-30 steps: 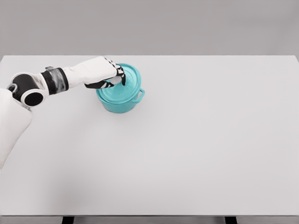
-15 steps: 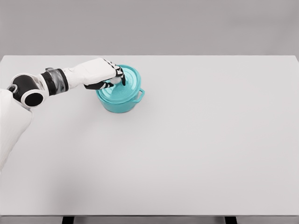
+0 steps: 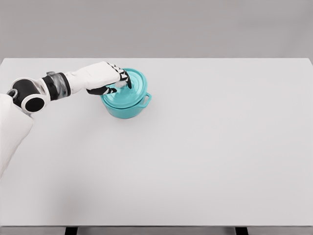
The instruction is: Cover the pot with left arm
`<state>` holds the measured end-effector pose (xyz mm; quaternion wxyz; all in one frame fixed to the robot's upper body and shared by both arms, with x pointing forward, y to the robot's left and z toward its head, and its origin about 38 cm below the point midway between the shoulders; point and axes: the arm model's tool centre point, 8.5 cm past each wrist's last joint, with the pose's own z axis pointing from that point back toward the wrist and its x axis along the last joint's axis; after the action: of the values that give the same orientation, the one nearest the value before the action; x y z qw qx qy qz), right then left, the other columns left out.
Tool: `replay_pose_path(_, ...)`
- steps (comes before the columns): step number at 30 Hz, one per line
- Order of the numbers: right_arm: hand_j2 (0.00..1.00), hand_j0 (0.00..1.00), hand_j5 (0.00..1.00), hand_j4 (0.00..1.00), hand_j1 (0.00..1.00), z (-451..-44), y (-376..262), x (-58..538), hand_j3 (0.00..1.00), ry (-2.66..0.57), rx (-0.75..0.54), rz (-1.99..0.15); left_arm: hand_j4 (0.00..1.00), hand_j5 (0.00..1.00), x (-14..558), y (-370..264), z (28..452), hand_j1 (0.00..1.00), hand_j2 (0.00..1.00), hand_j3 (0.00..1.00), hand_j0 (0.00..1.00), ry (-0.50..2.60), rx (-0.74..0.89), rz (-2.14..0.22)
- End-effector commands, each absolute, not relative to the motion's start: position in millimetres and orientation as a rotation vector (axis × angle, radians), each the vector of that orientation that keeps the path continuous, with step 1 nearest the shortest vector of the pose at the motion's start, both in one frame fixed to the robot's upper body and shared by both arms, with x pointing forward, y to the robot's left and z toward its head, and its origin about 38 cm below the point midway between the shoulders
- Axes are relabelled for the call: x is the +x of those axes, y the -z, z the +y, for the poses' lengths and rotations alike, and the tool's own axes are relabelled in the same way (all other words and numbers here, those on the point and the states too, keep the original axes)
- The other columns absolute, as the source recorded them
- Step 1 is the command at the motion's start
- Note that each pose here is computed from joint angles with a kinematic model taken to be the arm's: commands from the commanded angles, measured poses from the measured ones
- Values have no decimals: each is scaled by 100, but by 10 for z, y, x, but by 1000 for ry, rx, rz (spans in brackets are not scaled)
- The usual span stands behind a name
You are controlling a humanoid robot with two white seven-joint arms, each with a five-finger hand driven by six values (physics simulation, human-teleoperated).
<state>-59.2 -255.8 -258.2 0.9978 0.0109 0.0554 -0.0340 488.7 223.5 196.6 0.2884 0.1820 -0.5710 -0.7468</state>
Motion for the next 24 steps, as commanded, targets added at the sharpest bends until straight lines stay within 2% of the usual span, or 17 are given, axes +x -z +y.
replay_pose_path(1,100,100,100,100,100,-2557,2582,-593,100,68,22,111,63,63,4888,-1972,2239,63,63,63,63,1988,485,-1528)
replay_pose_path(24,100,100,100,100,100,-2557,2582,-593,100,68,22,111,64,64,4888,-1990,2246,64,64,64,64,1988,487,-1531)
